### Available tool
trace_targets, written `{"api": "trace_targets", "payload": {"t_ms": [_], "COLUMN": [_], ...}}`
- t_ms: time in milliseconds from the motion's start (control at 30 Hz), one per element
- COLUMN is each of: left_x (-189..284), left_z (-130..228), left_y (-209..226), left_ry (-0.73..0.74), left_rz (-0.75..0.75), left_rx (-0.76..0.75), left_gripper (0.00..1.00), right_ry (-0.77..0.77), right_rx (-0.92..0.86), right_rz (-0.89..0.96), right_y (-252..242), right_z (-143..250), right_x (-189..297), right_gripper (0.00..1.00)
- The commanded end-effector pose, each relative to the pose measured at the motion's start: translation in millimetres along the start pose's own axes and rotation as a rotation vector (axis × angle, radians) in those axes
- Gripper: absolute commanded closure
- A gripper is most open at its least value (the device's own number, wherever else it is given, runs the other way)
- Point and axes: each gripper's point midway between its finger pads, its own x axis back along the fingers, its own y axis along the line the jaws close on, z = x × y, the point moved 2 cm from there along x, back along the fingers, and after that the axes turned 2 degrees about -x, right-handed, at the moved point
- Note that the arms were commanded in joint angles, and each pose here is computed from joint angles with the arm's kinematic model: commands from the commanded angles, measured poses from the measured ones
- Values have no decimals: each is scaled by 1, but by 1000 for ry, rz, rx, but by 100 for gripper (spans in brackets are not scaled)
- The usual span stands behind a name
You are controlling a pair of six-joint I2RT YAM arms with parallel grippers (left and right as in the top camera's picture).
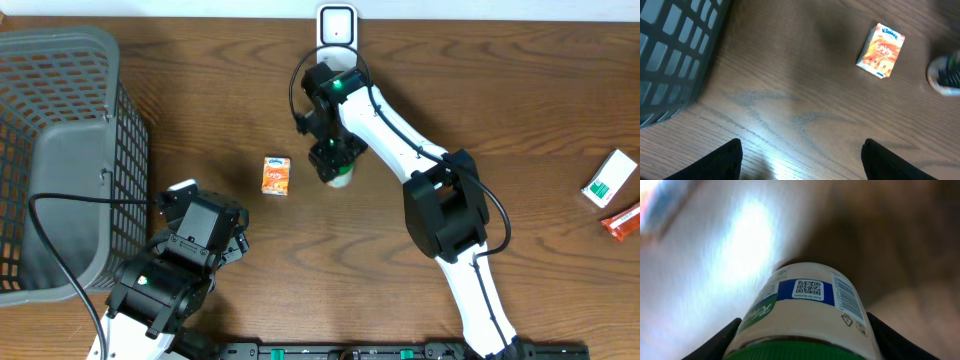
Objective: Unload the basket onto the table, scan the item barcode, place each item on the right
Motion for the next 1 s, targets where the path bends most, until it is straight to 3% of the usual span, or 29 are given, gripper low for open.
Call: {"api": "trace_targets", "payload": {"t_ms": [0, 167, 300, 367, 400, 700, 967], "left_x": [0, 0, 0, 0, 0, 0, 0], "left_z": [-1, -1, -1, -1, -1, -1, -1], "left_y": [2, 2, 2, 2, 2, 2, 2], "left_ry": [-6, -6, -6, -6, -6, -6, -6], "left_rz": [-12, -11, -11, -11, -11, -11, -11], "left_rx": [-9, -9, -9, -9, -9, -9, -9], "left_gripper": [23, 23, 23, 23, 23, 23, 23], "right_ry": [14, 90, 63, 45, 39, 30, -159], "right_rx": [76, 38, 29, 17, 14, 27, -112], "right_rz": [-27, -45, 10, 82, 121, 232, 136], "right_y": [11, 28, 36, 36, 35, 35, 49], "right_z": [14, 29, 19, 13, 11, 11, 11], "right_x": [21, 21, 16, 15, 15, 24, 88], "right_gripper": [52, 51, 43, 19, 13, 11, 2]}}
